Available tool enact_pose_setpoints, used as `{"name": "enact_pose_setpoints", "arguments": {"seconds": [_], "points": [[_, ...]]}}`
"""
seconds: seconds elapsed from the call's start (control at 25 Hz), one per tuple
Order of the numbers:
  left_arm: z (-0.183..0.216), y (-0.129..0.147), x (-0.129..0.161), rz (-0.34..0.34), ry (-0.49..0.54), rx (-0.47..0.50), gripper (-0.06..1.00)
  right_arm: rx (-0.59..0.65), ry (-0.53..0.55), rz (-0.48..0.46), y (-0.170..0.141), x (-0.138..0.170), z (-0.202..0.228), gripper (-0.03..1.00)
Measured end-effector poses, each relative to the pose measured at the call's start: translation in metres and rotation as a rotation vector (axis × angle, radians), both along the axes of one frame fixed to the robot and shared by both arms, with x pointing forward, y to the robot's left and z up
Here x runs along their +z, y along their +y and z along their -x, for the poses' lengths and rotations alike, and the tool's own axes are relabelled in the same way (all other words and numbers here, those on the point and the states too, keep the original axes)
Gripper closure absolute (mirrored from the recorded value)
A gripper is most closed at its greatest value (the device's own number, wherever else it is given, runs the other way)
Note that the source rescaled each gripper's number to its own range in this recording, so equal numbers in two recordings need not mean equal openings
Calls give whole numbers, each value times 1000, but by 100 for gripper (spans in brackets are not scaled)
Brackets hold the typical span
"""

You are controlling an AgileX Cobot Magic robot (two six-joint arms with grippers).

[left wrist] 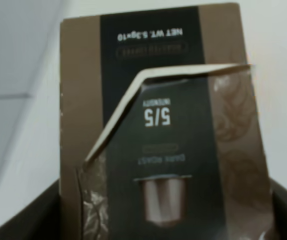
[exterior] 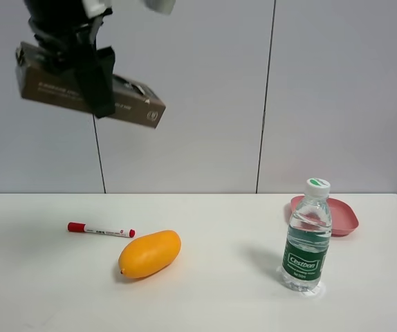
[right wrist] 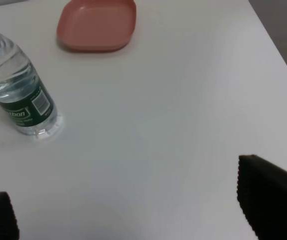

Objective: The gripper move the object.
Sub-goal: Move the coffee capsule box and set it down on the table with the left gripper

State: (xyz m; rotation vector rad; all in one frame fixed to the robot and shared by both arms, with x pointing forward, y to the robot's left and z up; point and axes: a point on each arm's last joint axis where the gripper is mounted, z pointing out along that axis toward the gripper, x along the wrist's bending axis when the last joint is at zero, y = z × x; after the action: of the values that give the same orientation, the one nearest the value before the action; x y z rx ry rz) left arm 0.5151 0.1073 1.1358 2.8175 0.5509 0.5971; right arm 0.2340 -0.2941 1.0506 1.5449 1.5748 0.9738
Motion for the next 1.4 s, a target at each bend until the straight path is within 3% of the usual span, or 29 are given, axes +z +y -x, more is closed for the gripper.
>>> {"name": "enact_pose_setpoints", "arguments": {"seconds": [0.12,0.24,0.48,0.84,1.08,1.4], "points": [[16,6,-28,-22,73,-89,94,0,0,0,0,0,0,-3],[29,8,-54,-1,67,-212,94,0,0,0,0,0,0,-3],[48,16,-107,-23,54,-407,94,0,0,0,0,0,0,-3],[38,37,-140,11,-79,-383,94,0,0,0,0,0,0,-3],[50,43,-162,-51,-91,-526,94,0,0,0,0,0,0,-3],[58,39,-171,29,-98,-562,94,0,0,0,0,0,0,-3]]}}
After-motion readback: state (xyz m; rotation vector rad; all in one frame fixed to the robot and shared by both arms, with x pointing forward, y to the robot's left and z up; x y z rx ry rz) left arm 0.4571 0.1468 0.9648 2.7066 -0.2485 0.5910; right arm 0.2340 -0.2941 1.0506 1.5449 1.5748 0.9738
